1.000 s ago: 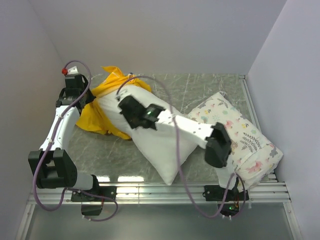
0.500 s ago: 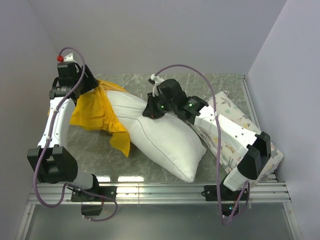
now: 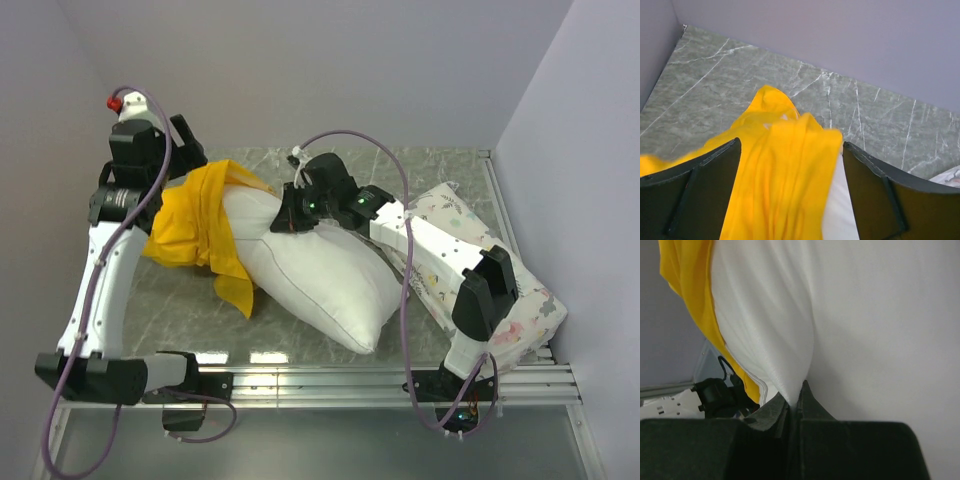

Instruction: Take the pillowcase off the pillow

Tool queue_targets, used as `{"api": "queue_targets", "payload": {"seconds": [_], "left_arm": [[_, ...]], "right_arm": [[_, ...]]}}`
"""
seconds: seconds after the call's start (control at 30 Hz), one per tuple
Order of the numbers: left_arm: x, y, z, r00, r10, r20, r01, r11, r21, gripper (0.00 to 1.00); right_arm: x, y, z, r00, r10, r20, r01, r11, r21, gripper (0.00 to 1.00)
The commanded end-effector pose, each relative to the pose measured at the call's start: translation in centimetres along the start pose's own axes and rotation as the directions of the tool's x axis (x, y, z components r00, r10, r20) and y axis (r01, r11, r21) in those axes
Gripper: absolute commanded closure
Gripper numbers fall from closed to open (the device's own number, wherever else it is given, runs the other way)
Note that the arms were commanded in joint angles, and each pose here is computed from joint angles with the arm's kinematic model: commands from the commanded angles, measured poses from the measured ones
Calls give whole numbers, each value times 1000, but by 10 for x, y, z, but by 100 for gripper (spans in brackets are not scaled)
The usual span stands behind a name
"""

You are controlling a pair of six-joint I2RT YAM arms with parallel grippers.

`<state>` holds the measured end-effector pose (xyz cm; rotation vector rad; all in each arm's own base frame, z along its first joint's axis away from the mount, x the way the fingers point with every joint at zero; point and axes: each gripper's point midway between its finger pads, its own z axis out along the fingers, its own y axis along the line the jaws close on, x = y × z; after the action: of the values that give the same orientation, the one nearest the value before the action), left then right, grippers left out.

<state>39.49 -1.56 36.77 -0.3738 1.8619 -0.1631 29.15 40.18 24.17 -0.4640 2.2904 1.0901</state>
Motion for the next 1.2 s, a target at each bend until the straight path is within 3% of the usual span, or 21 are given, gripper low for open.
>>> {"api": "queue_targets", "payload": {"seconds": [0.0,0.23,0.5,0.57,0.63,0.67,0.7,0.8,1.17], "left_arm": [[9,8,-34,999,21,27,-19,998,-63,12],[59,26,-58,1000,17,-18,-18,995,-98,12],[86,31,-26,997,32,-65,-40,991,-126,12],[86,36,-20,997,39,-66,-49,986,-159,19],[84,39,-16,997,47,-55,-56,982,-180,38],[81,44,-15,998,51,-42,-59,976,-209,48],[76,47,-16,997,64,-32,-70,971,-227,73],[56,61,-18,998,65,10,-60,957,-283,99],[-3,128,2,988,-48,145,104,908,-407,99]], "right_arm": [[-61,27,-12,983,23,180,-6,995,-96,100],[-80,28,-18,974,64,218,-39,992,-117,100],[-91,38,-38,965,52,257,-21,992,-124,100],[-93,37,-46,961,43,272,-13,994,-111,100],[-91,33,-48,961,37,274,-11,995,-96,100],[-93,35,-54,958,35,285,-7,995,-100,100],[-92,32,-56,958,36,286,-9,995,-96,100],[-92,32,-66,955,26,297,1,996,-89,100],[-74,36,-130,930,6,368,32,995,-96,100]]}}
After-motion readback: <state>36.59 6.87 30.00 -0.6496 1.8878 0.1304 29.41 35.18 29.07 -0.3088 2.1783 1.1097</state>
